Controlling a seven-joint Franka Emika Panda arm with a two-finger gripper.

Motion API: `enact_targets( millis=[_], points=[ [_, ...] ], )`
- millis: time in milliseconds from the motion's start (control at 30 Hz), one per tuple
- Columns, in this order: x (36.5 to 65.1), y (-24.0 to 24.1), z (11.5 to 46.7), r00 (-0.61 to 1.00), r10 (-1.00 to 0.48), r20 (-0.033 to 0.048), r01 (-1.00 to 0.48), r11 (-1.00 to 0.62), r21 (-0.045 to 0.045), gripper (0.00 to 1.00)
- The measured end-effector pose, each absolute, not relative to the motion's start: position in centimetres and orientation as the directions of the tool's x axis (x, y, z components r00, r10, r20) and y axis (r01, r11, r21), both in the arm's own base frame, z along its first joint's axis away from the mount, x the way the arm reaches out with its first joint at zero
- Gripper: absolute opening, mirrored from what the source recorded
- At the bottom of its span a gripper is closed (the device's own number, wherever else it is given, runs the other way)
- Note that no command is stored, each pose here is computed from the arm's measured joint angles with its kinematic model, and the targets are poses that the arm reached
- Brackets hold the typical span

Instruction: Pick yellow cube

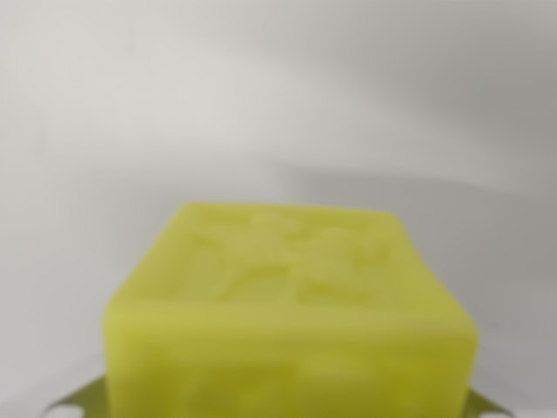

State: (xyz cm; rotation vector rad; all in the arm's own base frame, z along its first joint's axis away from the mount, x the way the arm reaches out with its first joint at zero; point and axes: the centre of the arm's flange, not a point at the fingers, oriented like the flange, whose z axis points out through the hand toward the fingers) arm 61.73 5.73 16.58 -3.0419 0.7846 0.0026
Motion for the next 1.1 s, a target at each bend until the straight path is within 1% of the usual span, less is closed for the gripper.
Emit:
enact_targets(
  millis=[1100],
  points=[
    [61.7, 5.7, 24.8, 0.875, -0.484, -0.0018, -0.484, -0.875, 0.0003, 0.00]
  ],
)
